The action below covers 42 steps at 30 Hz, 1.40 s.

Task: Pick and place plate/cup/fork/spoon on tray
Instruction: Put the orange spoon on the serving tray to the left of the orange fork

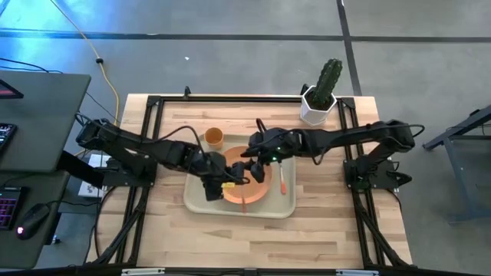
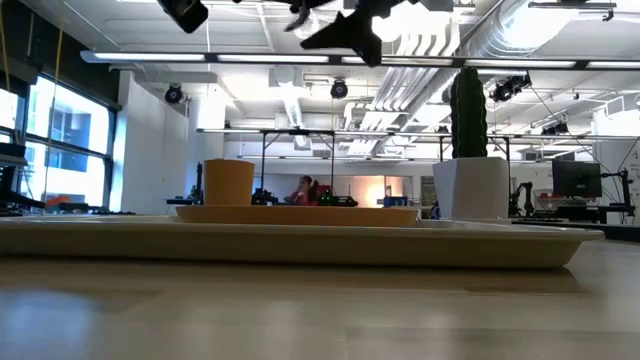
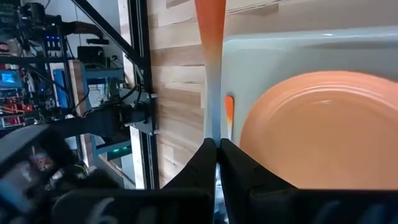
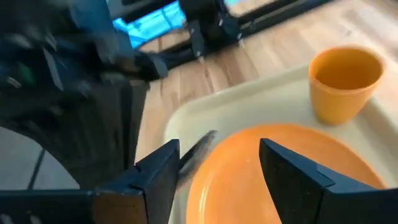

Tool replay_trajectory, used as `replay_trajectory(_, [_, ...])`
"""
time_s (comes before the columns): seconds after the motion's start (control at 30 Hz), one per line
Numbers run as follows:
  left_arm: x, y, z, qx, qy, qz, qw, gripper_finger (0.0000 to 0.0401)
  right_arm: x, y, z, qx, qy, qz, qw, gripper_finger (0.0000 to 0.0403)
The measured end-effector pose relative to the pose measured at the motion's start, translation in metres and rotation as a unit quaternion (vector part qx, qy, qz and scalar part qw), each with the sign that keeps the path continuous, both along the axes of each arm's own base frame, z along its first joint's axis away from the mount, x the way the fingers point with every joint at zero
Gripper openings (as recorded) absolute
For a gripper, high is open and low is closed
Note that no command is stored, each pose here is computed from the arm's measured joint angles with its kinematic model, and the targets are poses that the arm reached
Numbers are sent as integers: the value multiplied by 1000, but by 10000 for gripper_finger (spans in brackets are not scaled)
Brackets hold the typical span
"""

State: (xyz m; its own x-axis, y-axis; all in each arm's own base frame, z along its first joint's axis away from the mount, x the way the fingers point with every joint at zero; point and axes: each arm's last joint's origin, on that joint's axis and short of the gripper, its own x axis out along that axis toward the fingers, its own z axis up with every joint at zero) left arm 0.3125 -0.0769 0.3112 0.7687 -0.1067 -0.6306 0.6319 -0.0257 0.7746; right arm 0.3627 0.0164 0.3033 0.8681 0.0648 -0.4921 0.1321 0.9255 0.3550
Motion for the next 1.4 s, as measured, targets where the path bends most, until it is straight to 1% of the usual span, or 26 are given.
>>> replay_trajectory(0.13, [2,4,1,4,-7,3,1000,0,3,-6,-8,19,19,18,999,207])
replay_trajectory(0.27, [2,7,2,5,-10,10,1000,2,3,-11,-9,32,24,17,999,181])
replay_trajectory(0.43, [4,14,2,5,-11,21,1000,2,3,-17,-9,50,26,17,998,119])
replay_trajectory(0.57, [5,21,2,2,-10,33,999,2,1,-22,-9,76,36,21,996,50])
replay_trajectory(0.6, [6,24,2,-3,-12,40,999,2,0,-24,-11,79,44,23,996,29])
replay_trajectory(0.63, [7,26,3,-10,-15,49,999,2,-1,-26,-12,79,51,24,995,15])
replay_trajectory(0.7, [7,31,3,-33,-11,76,996,2,-3,-30,-13,79,58,24,995,10])
replay_trajectory(0.77, [8,37,3,-70,-7,115,991,1,-7,-35,-10,73,63,20,995,9])
replay_trajectory(0.83, [8,43,2,-114,-4,155,981,1,-10,-39,-12,64,79,22,995,4])
replay_trajectory(0.9, [8,51,0,-155,10,202,967,1,-16,-45,-14,56,105,23,993,4])
replay_trajectory(1.0, [4,63,-6,-201,43,273,940,0,-29,-53,-16,42,146,29,988,2])
replay_trajectory(1.07, [-1,71,-12,-225,74,315,919,0,-43,-58,-23,49,162,38,985,2])
replay_trajectory(1.13, [-5,76,-22,-245,100,346,900,0,-58,-64,-31,65,157,40,985,2])
replay_trajectory(1.23, [-13,81,-36,-264,130,377,878,0,-86,-73,-51,89,151,21,984,1])
replay_trajectory(1.3, [-17,82,-45,-272,137,392,868,0,-104,-78,-73,104,163,-3,981,1])
replay_trajectory(1.4, [-22,83,-60,-287,146,417,850,0,-119,-83,-104,129,159,-27,978,1])
